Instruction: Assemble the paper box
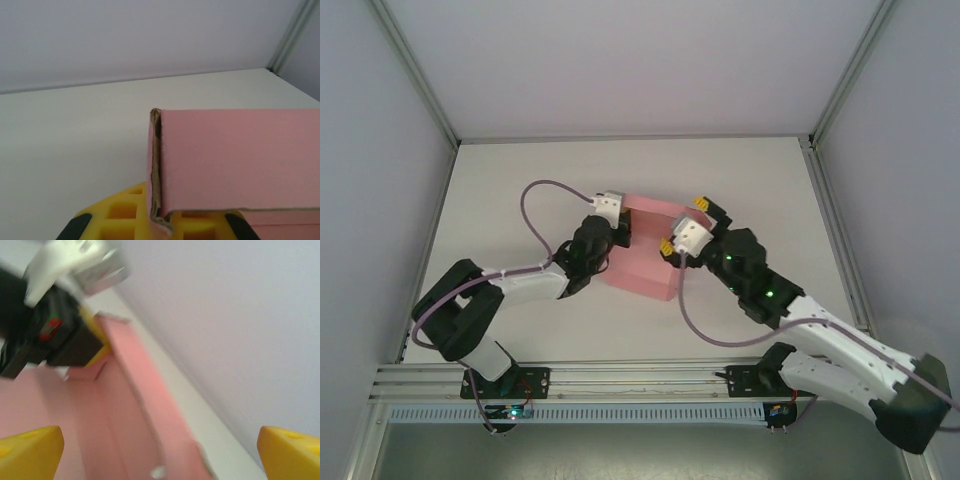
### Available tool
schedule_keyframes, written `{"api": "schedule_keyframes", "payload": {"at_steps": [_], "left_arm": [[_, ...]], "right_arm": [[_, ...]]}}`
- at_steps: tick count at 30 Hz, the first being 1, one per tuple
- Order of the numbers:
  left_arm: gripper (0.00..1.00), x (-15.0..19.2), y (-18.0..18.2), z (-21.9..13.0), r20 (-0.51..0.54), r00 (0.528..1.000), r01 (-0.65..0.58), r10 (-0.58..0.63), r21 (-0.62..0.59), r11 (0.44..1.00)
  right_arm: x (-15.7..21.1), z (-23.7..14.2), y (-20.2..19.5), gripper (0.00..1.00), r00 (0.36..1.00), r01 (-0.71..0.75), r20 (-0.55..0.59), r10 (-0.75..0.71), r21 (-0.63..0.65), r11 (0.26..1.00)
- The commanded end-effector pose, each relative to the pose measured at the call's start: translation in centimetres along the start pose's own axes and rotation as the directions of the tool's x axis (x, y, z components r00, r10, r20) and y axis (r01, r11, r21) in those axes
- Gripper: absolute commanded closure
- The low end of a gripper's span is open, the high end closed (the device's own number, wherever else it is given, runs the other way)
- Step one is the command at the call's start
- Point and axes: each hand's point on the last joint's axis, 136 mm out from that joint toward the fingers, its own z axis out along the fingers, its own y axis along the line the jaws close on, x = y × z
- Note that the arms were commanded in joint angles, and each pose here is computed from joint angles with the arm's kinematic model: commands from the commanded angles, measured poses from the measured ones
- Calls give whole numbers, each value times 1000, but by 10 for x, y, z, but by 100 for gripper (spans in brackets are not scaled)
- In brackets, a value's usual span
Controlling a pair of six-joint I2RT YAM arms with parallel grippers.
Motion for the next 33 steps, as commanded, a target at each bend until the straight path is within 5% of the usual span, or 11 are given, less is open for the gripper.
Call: {"api": "schedule_keyframes", "payload": {"at_steps": [1,6,15,21,33], "left_arm": [[100,16,29,-13,-55,997,46,-51,-84,995],[100,9,27,-27,-63,995,73,-76,-47,996],[100,3,29,-35,-44,994,93,-95,-51,994],[100,1,27,-34,-44,993,103,-105,-44,994],[100,4,5,-26,-61,980,194,-189,69,979]], "right_arm": [[-22,-14,-22,2,972,-213,109,209,30,977],[-10,-13,-67,2,910,-414,45,412,146,898],[39,29,-38,2,892,-368,-269,362,30,929],[56,39,-9,2,880,-373,-347,325,-83,924],[17,68,-23,2,820,-572,-56,569,-50,819]]}}
